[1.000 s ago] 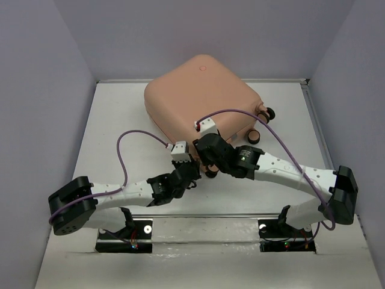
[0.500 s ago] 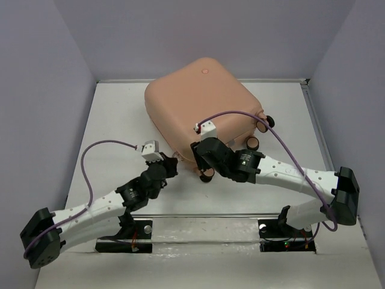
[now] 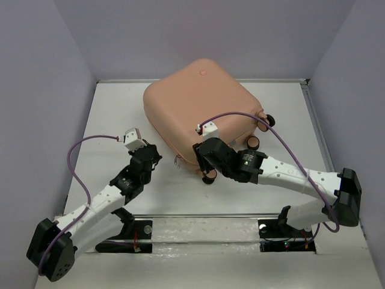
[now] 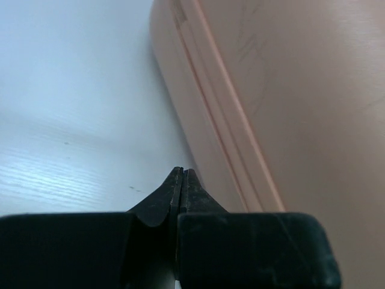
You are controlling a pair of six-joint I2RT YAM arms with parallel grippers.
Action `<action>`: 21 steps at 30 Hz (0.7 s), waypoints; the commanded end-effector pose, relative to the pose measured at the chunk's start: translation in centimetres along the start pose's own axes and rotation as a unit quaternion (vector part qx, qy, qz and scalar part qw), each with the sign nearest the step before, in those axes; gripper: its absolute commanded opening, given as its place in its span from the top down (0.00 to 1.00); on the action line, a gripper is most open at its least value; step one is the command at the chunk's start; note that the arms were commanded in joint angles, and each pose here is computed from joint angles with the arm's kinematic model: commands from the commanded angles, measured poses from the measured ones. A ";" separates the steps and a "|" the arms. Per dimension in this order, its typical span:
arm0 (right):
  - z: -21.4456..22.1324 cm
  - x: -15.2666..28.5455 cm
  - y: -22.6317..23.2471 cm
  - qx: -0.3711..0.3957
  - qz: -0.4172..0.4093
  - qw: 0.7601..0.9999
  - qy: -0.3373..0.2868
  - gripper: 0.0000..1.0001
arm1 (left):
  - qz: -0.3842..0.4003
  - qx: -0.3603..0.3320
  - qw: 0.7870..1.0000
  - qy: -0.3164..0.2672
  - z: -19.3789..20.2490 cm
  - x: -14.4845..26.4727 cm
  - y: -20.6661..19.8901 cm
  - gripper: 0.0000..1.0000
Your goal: Pack the luggage
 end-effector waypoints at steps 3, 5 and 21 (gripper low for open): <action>9.0 0.7 -2.5 0.078 0.018 0.980 0.185 0.93 | 0.196 0.033 0.980 0.013 -0.9 3.3 -4.9 0.94; 9.0 0.6 -2.5 0.078 0.021 0.980 0.184 0.93 | 0.267 0.020 0.962 0.050 0.6 4.9 -6.0 0.94; 7.2 0.5 -0.1 0.053 -0.038 0.989 0.135 0.93 | 0.419 0.018 0.899 0.130 2.7 10.7 -8.6 0.48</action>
Point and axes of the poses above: each gripper's point midway between its finger pads, its own x axis back along the fingers, its own y axis along the line the jaws close on, z = x × y, the point moved 3 cm from there along x, back along the fingers, and after that the axes turned 5 degrees about -x, right-handed, at the moved point
